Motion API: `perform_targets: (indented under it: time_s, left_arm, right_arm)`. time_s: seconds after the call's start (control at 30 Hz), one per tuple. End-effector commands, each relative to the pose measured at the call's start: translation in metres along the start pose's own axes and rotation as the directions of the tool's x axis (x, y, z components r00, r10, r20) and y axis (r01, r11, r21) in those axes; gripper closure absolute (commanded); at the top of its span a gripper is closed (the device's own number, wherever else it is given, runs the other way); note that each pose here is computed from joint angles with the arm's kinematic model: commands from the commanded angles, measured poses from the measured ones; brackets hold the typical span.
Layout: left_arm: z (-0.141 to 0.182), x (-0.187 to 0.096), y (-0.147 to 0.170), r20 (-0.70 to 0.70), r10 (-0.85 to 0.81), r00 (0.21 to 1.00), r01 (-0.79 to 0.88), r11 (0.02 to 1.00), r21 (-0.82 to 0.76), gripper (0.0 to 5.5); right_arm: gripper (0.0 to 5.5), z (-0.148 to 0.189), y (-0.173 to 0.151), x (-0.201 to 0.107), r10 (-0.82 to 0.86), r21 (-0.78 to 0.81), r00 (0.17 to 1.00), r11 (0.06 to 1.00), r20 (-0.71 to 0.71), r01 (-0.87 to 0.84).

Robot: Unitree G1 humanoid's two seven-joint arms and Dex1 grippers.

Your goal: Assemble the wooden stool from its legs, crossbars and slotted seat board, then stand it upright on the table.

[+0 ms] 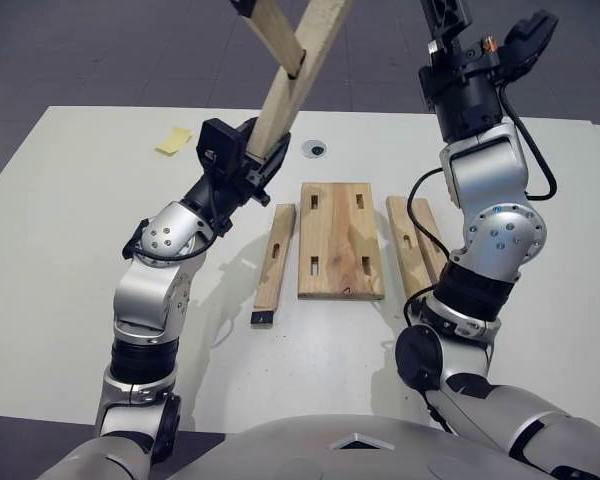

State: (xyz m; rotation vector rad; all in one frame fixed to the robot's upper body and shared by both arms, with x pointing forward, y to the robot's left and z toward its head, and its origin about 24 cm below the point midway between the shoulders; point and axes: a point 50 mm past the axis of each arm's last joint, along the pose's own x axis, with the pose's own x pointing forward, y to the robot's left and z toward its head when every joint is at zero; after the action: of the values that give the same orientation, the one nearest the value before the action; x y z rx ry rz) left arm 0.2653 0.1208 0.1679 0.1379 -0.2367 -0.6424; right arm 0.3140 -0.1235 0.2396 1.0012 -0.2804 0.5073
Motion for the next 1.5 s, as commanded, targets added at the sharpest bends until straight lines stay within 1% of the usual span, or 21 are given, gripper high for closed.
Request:
perform_targets:
  time_s: [0.03,0.13,0.23,0.33,0.37,0.4,0.5,0.67,0.9,1.23,1.3,1.5]
  left_arm:
    - [0.006,0.004,-0.006,0.015,-0.08,0.997,0.079,0.995,0.054,3.46]
    - [0.005,0.003,-0.009,0.014,-0.109,0.994,0.107,0.992,0.065,3.46]
    - [0.004,0.002,-0.009,0.011,-0.102,0.995,0.101,0.992,0.074,3.46]
    - [0.003,0.0,-0.01,0.01,-0.105,0.994,0.104,0.992,0.078,3.46]
    - [0.003,0.0,-0.011,0.008,-0.108,0.994,0.107,0.991,0.081,3.46]
    - [0.002,0.0,-0.012,0.007,-0.11,0.994,0.109,0.99,0.084,3.46]
    - [0.0,-0.001,-0.014,0.0,-0.109,0.994,0.108,0.99,0.086,3.46]
    - [-0.004,-0.003,-0.016,-0.015,-0.103,0.995,0.104,0.991,0.082,3.46]
    - [-0.008,-0.005,-0.017,-0.03,-0.1,0.995,0.102,0.991,0.083,3.46]
    - [-0.011,-0.007,-0.016,-0.049,-0.091,0.995,0.095,0.991,0.094,3.46]
    - [-0.013,-0.007,-0.015,-0.058,-0.084,0.995,0.09,0.991,0.099,3.46]
    - [-0.016,-0.006,-0.009,-0.079,-0.092,0.993,0.102,0.987,0.127,3.46]
  right_arm:
    - [0.1,-0.004,-0.004,0.007,0.003,0.064,0.999,0.998,-0.044,0.0]
    - [0.1,-0.01,-0.002,0.008,0.024,0.085,0.997,0.996,-0.08,-0.017]
    - [0.1,-0.018,-0.002,0.008,0.024,0.054,0.992,0.998,-0.125,-0.018]
    - [0.1,-0.022,-0.002,0.007,0.03,0.055,0.988,0.998,-0.149,-0.022]
    - [0.3,-0.023,-0.002,0.006,0.03,0.058,0.988,0.998,-0.154,-0.021]
    - [0.33,-0.024,-0.002,0.006,0.027,0.06,0.987,0.998,-0.16,-0.017]
    - [0.82,-0.03,-0.011,0.005,-0.019,0.052,0.983,0.998,-0.18,0.028]
    - [1.47,-0.028,-0.017,0.004,-0.039,0.066,0.984,0.996,-0.176,0.052]
    - [2.75,-0.023,-0.019,0.001,-0.055,0.072,0.984,0.995,-0.167,0.068]
    - [4.26,-0.022,-0.019,-0.019,-0.064,0.094,0.974,0.992,-0.219,0.086]
    - [4.43,-0.021,-0.016,-0.022,-0.052,0.085,0.973,0.994,-0.223,0.072]
    - [4.43,-0.017,-0.007,-0.022,-0.004,0.075,0.984,0.997,-0.179,0.017]
